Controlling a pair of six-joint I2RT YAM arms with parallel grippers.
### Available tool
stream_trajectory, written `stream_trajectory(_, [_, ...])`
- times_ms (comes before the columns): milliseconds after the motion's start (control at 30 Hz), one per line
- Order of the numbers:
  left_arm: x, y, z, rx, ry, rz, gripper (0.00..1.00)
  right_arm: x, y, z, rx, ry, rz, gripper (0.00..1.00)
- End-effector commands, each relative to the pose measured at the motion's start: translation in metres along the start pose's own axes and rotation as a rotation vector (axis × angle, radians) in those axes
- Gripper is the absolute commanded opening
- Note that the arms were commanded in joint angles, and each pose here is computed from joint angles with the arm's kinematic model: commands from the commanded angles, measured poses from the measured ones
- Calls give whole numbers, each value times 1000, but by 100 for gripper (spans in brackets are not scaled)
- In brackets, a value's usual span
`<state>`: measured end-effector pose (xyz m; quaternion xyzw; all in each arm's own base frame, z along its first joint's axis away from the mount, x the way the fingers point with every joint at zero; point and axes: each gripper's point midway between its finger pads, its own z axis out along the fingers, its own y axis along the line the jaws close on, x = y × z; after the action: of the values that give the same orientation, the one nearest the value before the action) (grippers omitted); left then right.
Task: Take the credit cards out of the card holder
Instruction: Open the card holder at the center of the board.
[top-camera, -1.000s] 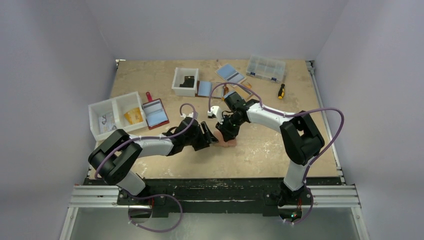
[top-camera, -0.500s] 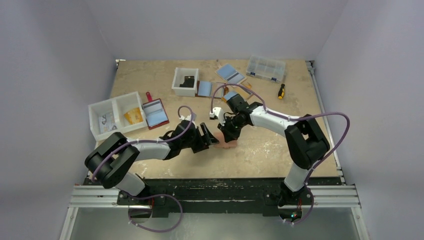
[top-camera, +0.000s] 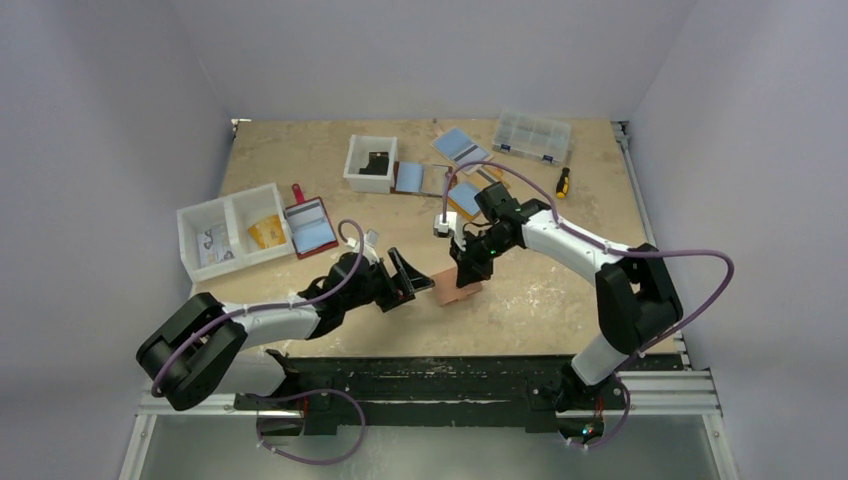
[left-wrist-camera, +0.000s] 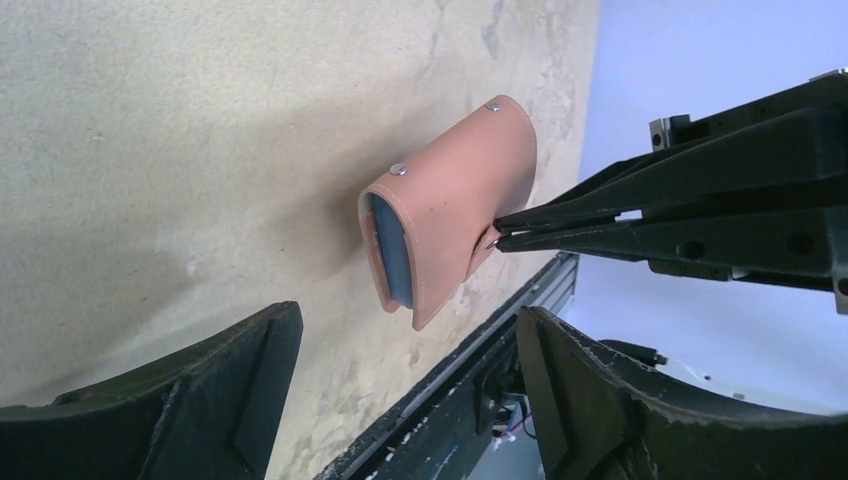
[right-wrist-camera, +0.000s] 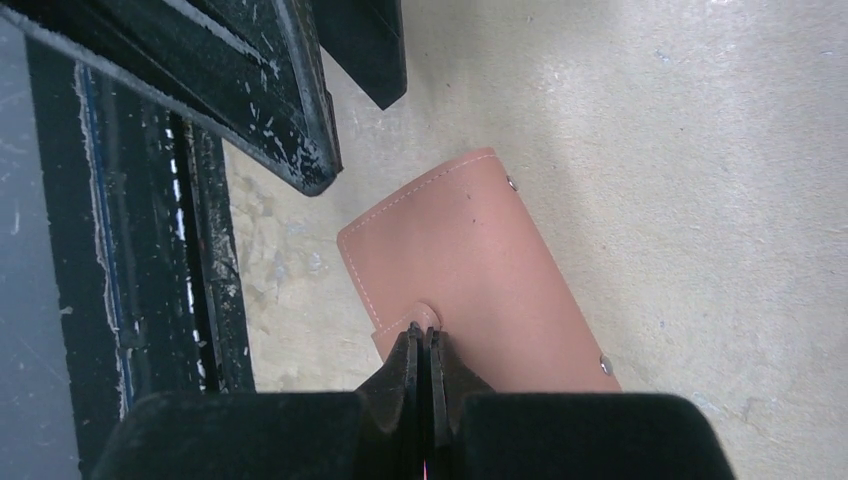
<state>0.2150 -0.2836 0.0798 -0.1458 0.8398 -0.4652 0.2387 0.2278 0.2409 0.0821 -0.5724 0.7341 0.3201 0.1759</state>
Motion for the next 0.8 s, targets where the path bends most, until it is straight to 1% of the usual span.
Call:
stream_trajectory(0, [-4, -26, -7, 127, -24, -34, 84, -13, 15, -18, -59, -102, -44, 0])
stream_trajectory(200, [-4, -46, -10, 233, -33, -87, 84, -15, 22, -25, -72, -140, -55, 0])
stream_trajectory(367, [-3, -70, -8, 303, -25, -93, 84, -17, 25, -28, -84, -160, -66, 0])
stream_trajectory(633, [3, -85, -4, 348, -14, -131, 85, -20, 31, -35, -98, -195, -82, 0])
stream_trajectory(767, [8, -86, 3, 324, 3, -117, 86, -21, 32, -39, -96, -215, -85, 0])
